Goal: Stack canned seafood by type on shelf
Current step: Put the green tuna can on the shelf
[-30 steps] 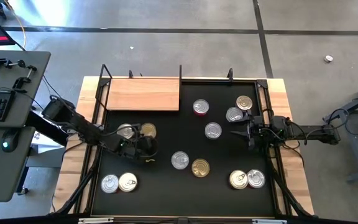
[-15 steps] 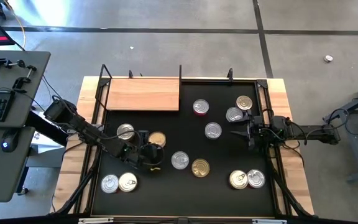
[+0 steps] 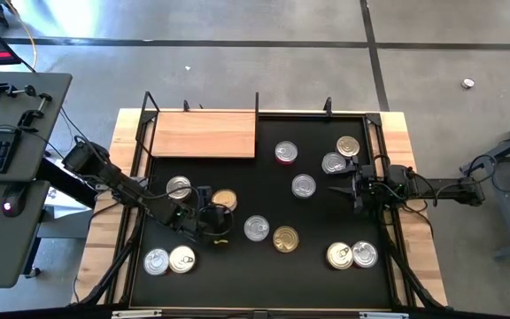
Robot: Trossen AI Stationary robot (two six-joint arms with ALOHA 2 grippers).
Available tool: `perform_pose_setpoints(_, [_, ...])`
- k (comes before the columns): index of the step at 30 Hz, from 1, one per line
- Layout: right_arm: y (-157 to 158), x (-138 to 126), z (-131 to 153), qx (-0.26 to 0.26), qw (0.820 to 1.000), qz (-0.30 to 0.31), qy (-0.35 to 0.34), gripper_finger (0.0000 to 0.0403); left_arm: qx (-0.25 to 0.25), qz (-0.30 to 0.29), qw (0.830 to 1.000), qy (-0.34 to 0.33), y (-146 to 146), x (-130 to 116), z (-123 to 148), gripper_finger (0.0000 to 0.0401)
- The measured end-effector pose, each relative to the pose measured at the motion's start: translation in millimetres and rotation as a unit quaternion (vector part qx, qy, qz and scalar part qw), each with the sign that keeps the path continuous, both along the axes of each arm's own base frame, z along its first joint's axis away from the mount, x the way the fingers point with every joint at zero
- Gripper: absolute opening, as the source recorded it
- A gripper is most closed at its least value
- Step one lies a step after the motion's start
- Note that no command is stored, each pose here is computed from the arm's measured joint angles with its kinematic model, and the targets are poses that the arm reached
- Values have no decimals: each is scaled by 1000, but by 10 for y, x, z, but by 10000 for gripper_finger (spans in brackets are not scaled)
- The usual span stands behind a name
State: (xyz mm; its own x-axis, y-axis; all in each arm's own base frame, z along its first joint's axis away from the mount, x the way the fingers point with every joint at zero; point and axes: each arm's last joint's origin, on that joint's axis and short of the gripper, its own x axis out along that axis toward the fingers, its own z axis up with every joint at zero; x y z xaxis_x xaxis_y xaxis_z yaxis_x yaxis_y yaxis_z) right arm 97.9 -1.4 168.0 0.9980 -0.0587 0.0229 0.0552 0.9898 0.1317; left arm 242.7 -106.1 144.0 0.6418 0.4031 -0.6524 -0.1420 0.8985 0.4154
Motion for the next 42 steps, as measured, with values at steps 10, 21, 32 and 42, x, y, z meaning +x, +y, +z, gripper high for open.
perform_pose_setpoints(10, [0, 0, 0, 0, 1000, 0, 0, 224, -1, 12, 1000, 23, -9, 17, -191, 8])
perform_pose_setpoints(21, [0, 0, 1, 0, 1000, 0, 0, 224, -7, 10, 999, -36, -25, 113, -104, 143])
perform_pose_setpoints(32, [0, 1, -1, 0, 1000, 0, 1, 224, 39, 34, 999, 16, 79, 214, -486, 166])
perform_pose_setpoints(42, [0, 1, -1, 0, 1000, 0, 1, 224, 34, 31, 999, 22, 58, 202, -507, 53])
